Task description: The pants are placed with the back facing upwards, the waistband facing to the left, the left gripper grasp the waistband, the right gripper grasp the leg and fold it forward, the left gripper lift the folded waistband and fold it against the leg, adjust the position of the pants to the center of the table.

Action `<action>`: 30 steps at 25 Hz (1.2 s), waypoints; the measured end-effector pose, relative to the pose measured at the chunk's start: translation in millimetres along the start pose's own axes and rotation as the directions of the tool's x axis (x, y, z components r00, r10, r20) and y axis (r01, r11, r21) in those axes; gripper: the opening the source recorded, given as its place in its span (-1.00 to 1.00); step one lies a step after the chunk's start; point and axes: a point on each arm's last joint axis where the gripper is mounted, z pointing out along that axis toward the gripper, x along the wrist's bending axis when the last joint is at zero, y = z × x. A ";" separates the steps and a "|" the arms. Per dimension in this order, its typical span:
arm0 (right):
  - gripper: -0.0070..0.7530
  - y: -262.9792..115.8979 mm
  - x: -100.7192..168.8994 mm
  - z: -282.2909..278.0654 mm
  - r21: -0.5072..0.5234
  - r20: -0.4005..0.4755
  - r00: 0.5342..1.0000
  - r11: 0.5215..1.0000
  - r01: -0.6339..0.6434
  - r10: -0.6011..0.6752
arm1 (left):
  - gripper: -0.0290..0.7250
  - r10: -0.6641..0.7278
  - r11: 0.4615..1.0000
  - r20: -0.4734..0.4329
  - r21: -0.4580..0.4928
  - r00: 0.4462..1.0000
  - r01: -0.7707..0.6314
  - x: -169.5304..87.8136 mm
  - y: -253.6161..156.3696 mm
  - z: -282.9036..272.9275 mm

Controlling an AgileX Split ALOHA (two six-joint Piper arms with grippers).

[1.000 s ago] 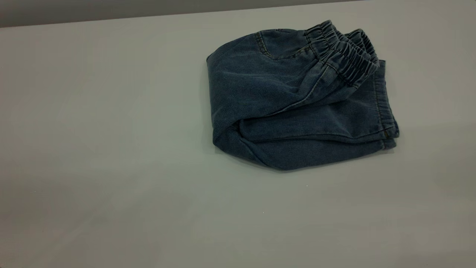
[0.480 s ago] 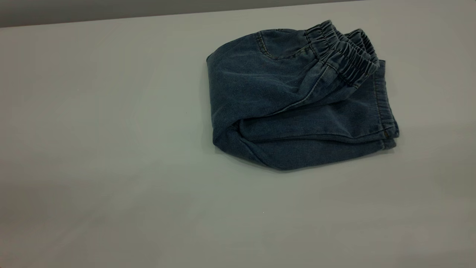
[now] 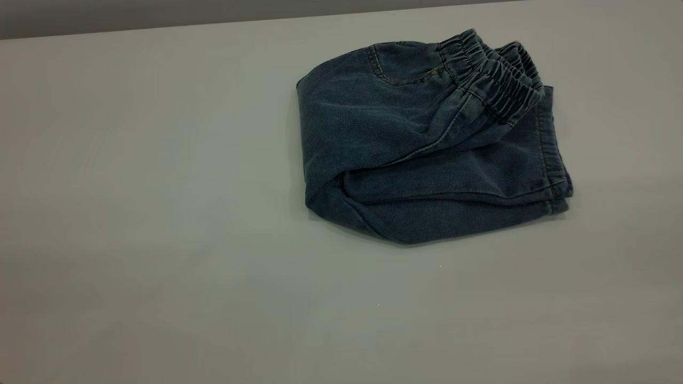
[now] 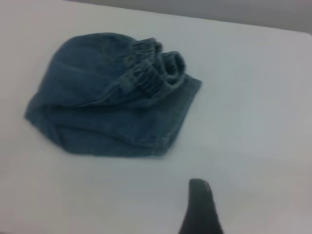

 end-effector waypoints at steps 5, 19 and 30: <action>0.17 -0.5 0.1 -1.0 -0.004 -0.058 0.998 1.000 0.029 -0.029 | 0.51 -0.066 0.998 -0.108 -0.016 0.992 0.064 -0.4 -0.9 -1.6; 0.17 -2.4 1.4 -5.1 -0.034 -0.038 0.999 0.999 0.020 -0.021 | 0.51 -0.067 0.997 -0.116 -0.044 0.991 0.062 -1.5 -3.1 -6.6; 0.17 -2.4 1.9 -5.2 -0.034 -0.045 0.999 0.999 0.017 -0.019 | 0.51 -0.067 0.997 -0.116 -0.044 0.991 0.062 -1.5 -3.1 -6.6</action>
